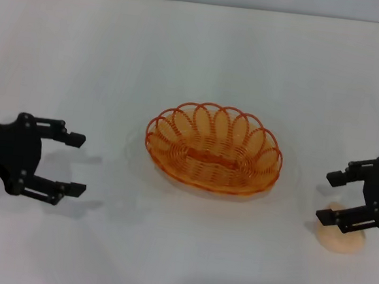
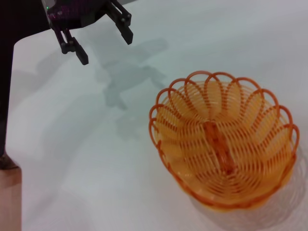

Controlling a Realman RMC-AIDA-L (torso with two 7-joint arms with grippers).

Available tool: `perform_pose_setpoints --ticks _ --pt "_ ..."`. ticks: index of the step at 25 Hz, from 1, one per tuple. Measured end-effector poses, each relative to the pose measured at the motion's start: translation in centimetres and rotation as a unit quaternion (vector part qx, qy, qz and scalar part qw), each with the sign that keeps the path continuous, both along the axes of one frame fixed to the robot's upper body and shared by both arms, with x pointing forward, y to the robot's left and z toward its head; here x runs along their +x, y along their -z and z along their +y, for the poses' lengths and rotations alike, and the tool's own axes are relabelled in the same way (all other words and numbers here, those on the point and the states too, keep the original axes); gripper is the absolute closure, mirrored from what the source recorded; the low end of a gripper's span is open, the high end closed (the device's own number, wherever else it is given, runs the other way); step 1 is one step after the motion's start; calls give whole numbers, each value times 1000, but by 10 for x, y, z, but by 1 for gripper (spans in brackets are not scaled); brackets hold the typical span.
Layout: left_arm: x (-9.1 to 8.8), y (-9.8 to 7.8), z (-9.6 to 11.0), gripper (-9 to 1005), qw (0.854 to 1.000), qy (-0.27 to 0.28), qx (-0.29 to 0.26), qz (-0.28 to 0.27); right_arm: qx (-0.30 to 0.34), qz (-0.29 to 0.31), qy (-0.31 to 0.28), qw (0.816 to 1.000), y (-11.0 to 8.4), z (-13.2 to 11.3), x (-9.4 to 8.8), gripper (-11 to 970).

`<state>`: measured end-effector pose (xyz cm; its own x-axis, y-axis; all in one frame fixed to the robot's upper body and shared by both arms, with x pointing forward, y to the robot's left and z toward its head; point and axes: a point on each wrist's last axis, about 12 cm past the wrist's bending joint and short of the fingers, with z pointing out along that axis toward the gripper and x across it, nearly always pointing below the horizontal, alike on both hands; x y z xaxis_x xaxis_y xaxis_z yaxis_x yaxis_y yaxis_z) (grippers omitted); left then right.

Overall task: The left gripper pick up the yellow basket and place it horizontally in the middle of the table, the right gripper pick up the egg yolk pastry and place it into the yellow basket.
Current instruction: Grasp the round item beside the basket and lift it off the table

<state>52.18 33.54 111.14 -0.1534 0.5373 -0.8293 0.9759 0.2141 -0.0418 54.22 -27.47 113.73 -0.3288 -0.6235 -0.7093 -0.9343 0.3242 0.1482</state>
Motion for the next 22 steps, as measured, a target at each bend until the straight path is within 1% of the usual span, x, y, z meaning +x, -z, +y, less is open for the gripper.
perform_pose_setpoints --ticks 4,6,13,22 --pt "-7 11 -1 170 1000 -14 -8 -9 -12 16 9 1000 0 -3 -1 250" --pt "-9 13 -1 170 1000 -21 -14 -14 -32 29 21 999 1 -6 -1 256" --pt "-12 14 -3 173 999 -31 -31 -19 -74 52 36 995 4 -11 1 278" --pt "-9 12 -1 176 998 -44 -39 -22 -79 54 28 995 7 -13 -1 306"
